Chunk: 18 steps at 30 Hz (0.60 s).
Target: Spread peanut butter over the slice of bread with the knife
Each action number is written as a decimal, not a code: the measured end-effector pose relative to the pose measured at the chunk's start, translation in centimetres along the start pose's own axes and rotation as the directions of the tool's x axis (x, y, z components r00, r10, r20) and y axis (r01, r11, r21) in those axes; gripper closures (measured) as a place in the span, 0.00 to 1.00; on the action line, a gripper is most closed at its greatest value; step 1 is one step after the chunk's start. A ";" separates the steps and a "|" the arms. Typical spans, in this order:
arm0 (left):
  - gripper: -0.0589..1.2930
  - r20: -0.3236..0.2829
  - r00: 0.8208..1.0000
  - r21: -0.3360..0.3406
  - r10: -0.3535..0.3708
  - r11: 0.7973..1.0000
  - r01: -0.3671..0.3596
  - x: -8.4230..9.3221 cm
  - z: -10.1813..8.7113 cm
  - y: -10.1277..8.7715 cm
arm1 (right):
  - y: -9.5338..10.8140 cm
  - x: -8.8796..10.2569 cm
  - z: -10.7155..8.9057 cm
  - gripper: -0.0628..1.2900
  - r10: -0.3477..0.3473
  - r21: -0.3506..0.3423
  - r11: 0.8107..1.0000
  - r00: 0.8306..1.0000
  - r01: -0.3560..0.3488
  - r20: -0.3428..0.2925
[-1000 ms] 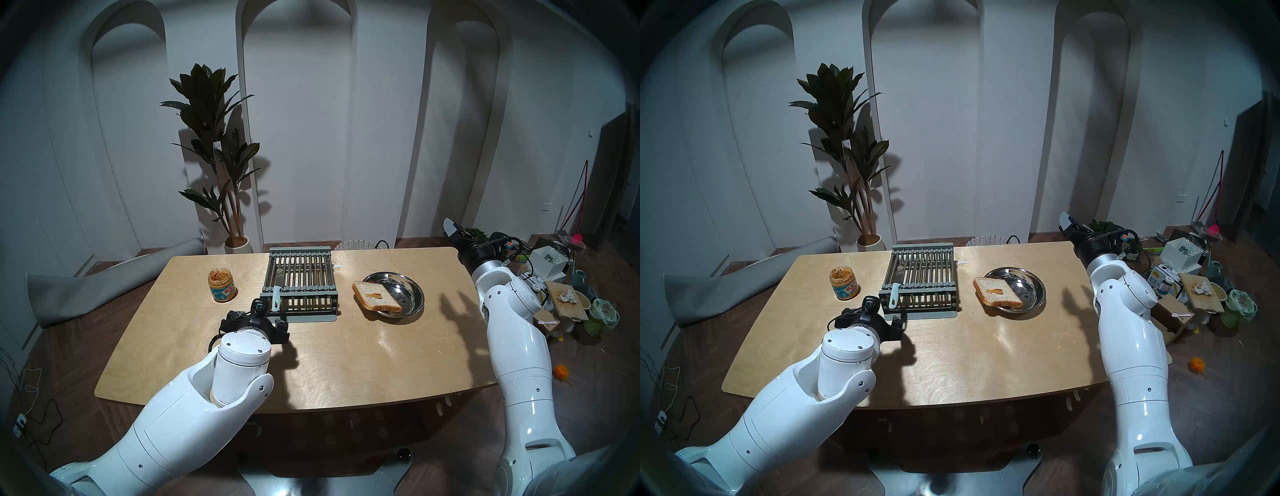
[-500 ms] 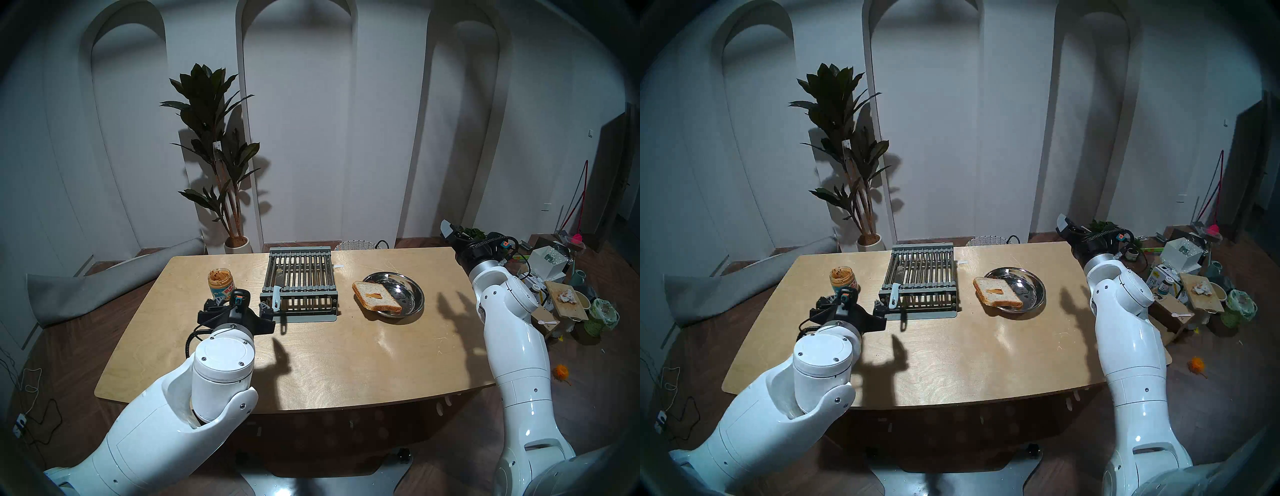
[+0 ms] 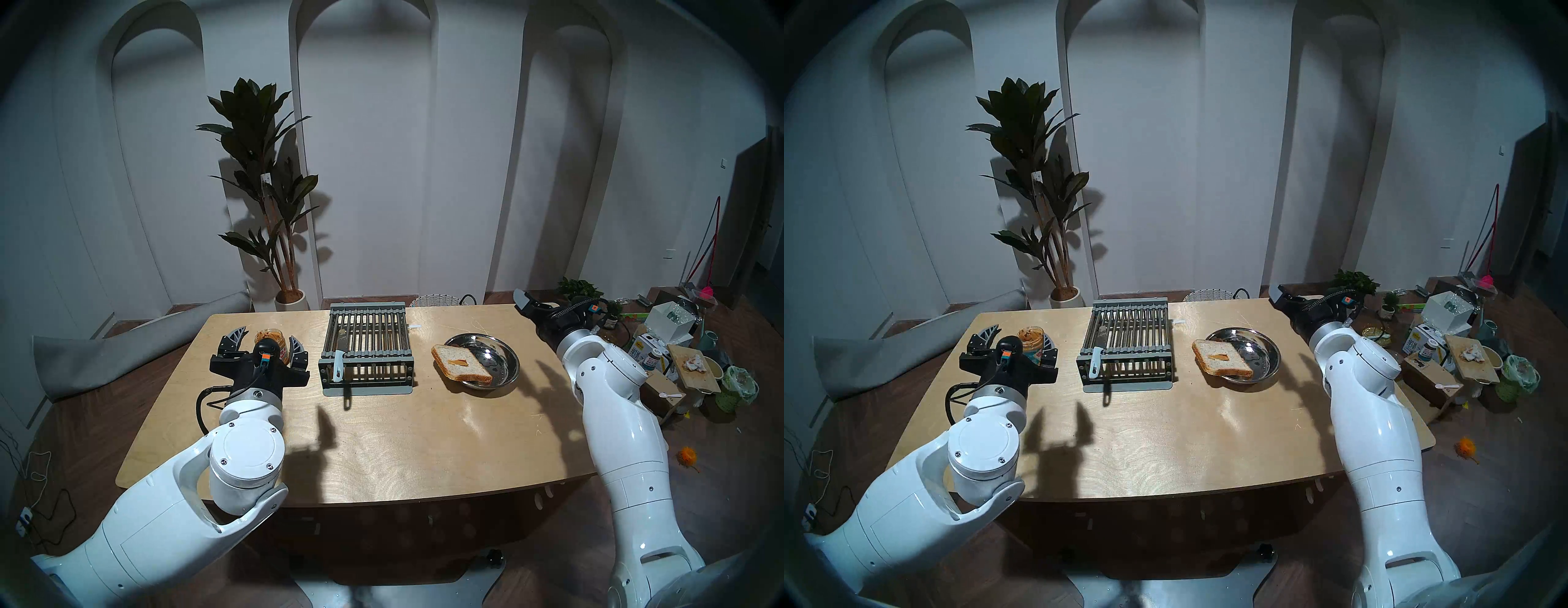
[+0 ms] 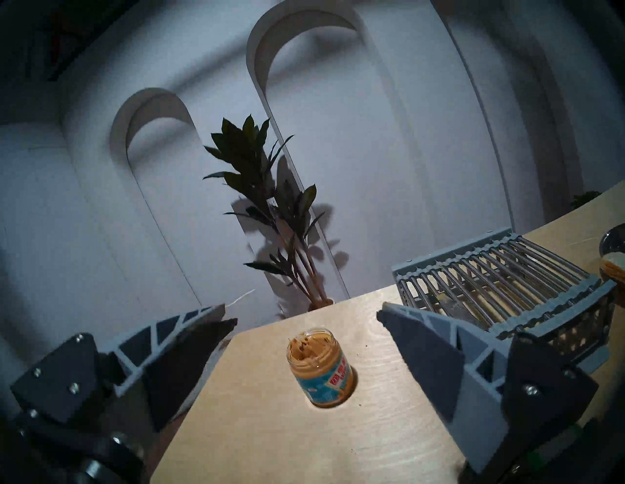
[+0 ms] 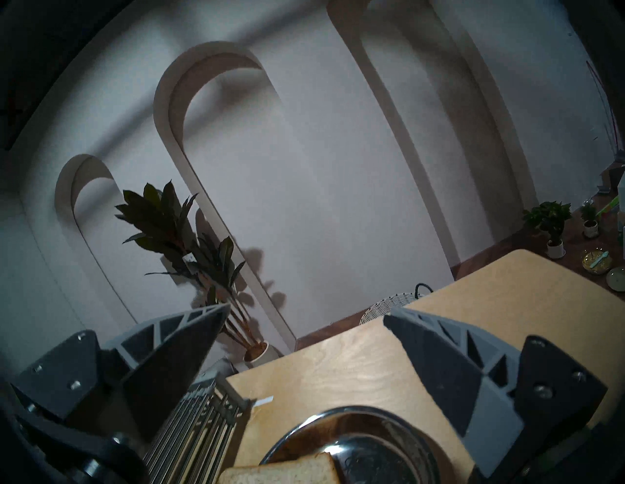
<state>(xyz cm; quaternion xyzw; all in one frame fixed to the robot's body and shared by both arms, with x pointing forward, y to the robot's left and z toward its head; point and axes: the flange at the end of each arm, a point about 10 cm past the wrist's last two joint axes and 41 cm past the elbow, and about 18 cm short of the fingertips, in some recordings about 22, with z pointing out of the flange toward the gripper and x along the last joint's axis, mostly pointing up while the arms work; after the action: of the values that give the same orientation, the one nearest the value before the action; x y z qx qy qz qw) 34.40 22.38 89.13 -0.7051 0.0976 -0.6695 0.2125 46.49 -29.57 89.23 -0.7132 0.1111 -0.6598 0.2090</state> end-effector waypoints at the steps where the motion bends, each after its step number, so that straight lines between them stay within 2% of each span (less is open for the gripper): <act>1: 0.06 -0.004 1.000 -0.004 0.001 1.000 -0.001 -0.2 0.2 -0.1 | -0.2 -0.1 0.0 0.03 -0.008 0.000 1.000 1.000 0.008 0.001; 6: 0.06 -0.031 0.999 -0.034 0.017 0.999 -0.018 -1.6 1.4 -0.7 | -1.2 -0.9 -0.1 0.03 -0.054 -0.002 0.999 0.999 0.054 0.007; 9: 0.06 -0.063 0.997 -0.076 0.037 0.996 -0.042 -2.6 2.3 -1.4 | -2.1 -1.6 -0.1 0.03 -0.086 -0.003 0.996 0.996 0.086 0.011; 13: 0.06 -0.090 0.995 -0.113 0.043 0.992 -0.053 -3.0 2.8 -2.0 | -2.9 -1.9 -0.1 0.03 -0.108 -0.003 0.994 0.994 0.108 0.010; 16: 0.06 -0.111 0.993 -0.138 0.029 0.989 -0.044 -3.2 3.3 -2.6 | -3.6 -2.1 0.0 0.03 -0.135 -0.005 0.991 0.991 0.135 0.007; 18: 0.06 -0.120 0.993 -0.145 -0.016 0.989 -0.002 -3.1 4.0 -3.4 | -4.4 -2.2 0.2 0.03 -0.163 -0.006 0.987 0.987 0.163 0.007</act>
<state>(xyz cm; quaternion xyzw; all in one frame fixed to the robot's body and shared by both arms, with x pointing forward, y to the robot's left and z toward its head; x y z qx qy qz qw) 37.54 27.41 87.74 -0.6773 0.1559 -0.7027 0.1522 45.91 -24.68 89.17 -0.7226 0.0541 -0.6721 0.1524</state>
